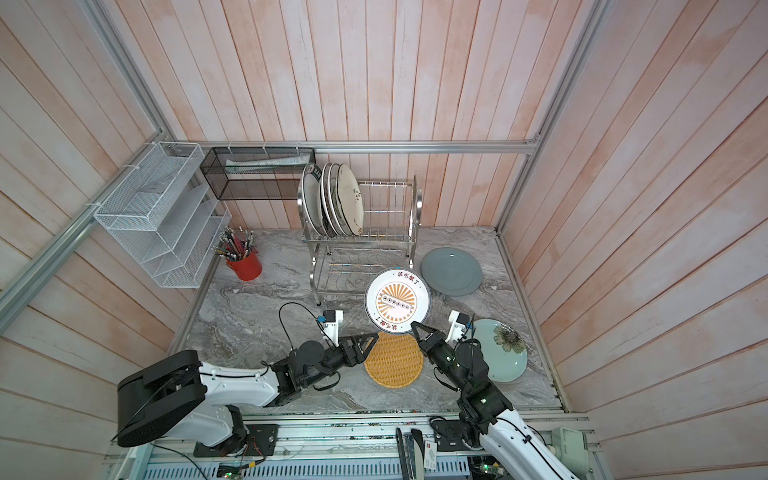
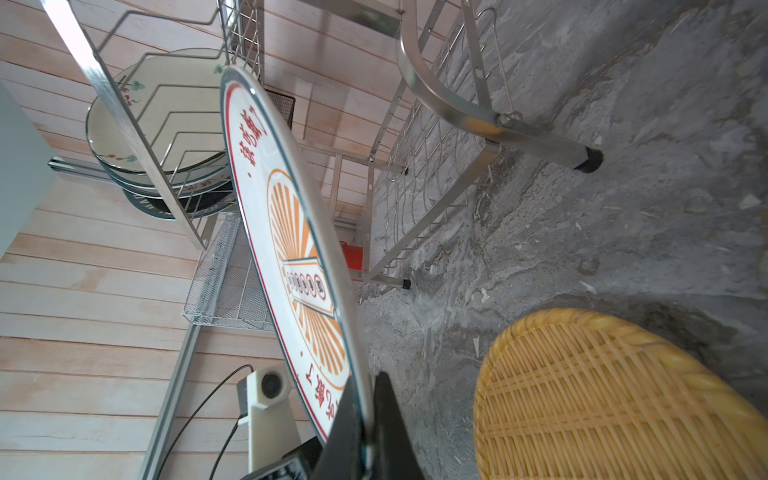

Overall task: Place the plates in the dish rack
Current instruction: 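Grasp the sunburst plate with the left gripper while the right holds it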

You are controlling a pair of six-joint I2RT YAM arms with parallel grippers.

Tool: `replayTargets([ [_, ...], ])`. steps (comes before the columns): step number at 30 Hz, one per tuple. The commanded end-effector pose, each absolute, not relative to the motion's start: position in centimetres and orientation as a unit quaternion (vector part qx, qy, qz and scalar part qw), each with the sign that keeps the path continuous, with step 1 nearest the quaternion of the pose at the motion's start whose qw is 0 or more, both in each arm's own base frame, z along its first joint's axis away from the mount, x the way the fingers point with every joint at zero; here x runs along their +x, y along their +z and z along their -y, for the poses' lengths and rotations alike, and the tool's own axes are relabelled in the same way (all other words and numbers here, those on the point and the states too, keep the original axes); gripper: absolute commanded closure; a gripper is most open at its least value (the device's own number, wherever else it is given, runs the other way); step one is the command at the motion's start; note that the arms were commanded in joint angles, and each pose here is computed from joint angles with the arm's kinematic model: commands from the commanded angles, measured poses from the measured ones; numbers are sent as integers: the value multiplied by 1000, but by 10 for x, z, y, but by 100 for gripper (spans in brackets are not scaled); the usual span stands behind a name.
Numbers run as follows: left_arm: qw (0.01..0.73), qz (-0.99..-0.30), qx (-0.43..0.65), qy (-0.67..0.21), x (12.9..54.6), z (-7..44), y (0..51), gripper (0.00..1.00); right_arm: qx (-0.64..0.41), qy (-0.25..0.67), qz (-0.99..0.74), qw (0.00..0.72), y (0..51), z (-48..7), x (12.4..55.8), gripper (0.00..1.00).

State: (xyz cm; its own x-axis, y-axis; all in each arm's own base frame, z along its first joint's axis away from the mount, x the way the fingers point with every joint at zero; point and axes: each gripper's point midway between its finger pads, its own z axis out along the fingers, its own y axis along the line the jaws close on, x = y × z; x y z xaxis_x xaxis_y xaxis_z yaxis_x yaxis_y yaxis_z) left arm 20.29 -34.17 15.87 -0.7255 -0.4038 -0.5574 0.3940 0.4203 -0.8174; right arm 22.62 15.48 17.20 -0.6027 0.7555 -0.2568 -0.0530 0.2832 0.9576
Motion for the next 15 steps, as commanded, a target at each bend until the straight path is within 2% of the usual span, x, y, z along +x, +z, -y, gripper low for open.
replayTargets([
  [1, 395, -742, 16, -542, 196, 338, 173, 22, 229, 554, -698, 392, 194, -157, 230, 100],
  [9, 403, -732, 1, -549, 209, 355, 189, 27, 219, 559, -700, 386, 198, -160, 228, 100],
  [15, 410, -737, -47, -535, 233, 366, 187, 36, 217, 566, -698, 382, 201, -160, 224, 100],
])
